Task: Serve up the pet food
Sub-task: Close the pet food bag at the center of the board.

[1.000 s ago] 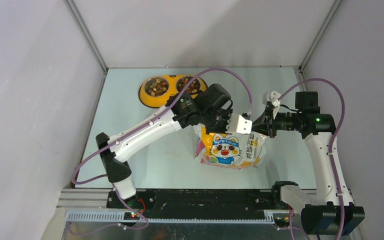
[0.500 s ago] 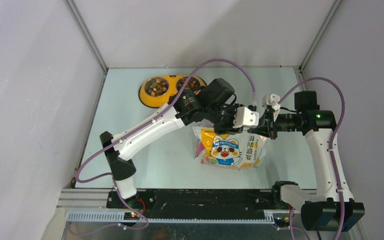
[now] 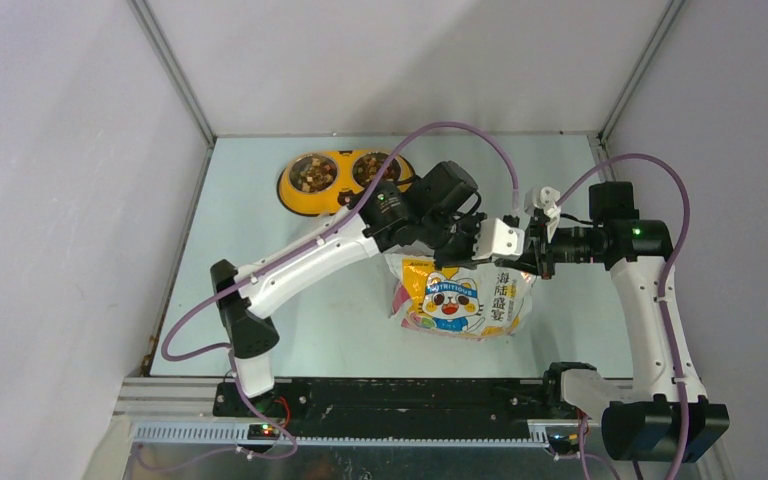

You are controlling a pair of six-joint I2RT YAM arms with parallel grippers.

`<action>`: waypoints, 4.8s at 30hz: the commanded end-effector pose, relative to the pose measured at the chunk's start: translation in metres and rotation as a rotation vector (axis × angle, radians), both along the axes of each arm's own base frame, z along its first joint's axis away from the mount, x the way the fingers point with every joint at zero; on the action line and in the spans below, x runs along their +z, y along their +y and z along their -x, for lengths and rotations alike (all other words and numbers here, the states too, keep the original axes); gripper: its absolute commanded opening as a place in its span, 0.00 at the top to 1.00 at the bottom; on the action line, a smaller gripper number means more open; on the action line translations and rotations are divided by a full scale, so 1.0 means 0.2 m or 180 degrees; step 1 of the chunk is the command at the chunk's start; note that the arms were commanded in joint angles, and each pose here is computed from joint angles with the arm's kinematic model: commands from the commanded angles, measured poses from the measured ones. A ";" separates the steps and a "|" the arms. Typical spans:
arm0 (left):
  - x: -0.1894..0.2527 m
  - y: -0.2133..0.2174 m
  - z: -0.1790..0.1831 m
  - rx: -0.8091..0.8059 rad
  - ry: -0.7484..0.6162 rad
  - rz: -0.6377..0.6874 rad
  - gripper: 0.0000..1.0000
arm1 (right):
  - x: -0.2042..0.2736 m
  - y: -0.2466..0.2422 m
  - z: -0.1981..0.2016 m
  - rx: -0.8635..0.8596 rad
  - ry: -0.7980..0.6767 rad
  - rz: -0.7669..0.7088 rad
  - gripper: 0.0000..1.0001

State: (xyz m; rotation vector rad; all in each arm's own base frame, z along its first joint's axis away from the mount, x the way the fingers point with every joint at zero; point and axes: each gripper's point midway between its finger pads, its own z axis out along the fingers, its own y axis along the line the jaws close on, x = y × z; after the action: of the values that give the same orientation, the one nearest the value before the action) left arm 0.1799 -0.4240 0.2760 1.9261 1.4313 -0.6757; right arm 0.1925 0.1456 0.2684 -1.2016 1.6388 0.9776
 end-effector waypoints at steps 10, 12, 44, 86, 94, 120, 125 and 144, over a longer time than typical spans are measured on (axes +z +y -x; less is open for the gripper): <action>0.01 0.02 0.10 -0.0129 -0.0034 -0.0018 1.00 | 0.13 0.04 0.00 0.0082 -0.0038 -0.0335 1.00; 0.02 0.03 0.10 -0.0131 -0.0045 -0.0004 1.00 | 0.13 0.04 0.00 0.0092 -0.0050 -0.0333 1.00; 0.08 0.24 0.03 0.0094 0.0150 0.0056 0.87 | 0.11 0.02 0.03 0.0096 -0.0073 -0.0308 1.00; -0.07 0.69 -0.29 0.1011 -0.0152 -0.0346 0.78 | 0.10 0.01 0.04 0.0097 -0.0100 -0.0278 1.00; -0.06 0.78 -0.27 0.1035 -0.0139 -0.0324 1.00 | 0.10 0.01 0.04 0.0100 -0.0085 -0.0281 1.00; -0.07 0.85 -0.40 0.1728 0.0232 -0.0188 0.78 | 0.13 0.04 -0.02 0.0022 -0.0051 -0.0243 1.00; -0.04 0.81 -0.41 0.1794 0.0184 -0.0266 0.72 | 0.13 0.04 0.00 0.0034 -0.0069 -0.0215 1.00; 0.03 0.67 -0.46 0.2154 0.0163 -0.0011 1.00 | 0.12 0.02 0.00 -0.0033 -0.0132 -0.0175 1.00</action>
State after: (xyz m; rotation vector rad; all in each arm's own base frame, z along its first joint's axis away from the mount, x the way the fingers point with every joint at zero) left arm 0.2438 -0.2811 0.2504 1.4704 2.0333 -0.4280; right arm 0.2033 0.1437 0.2682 -1.1710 1.6710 0.9514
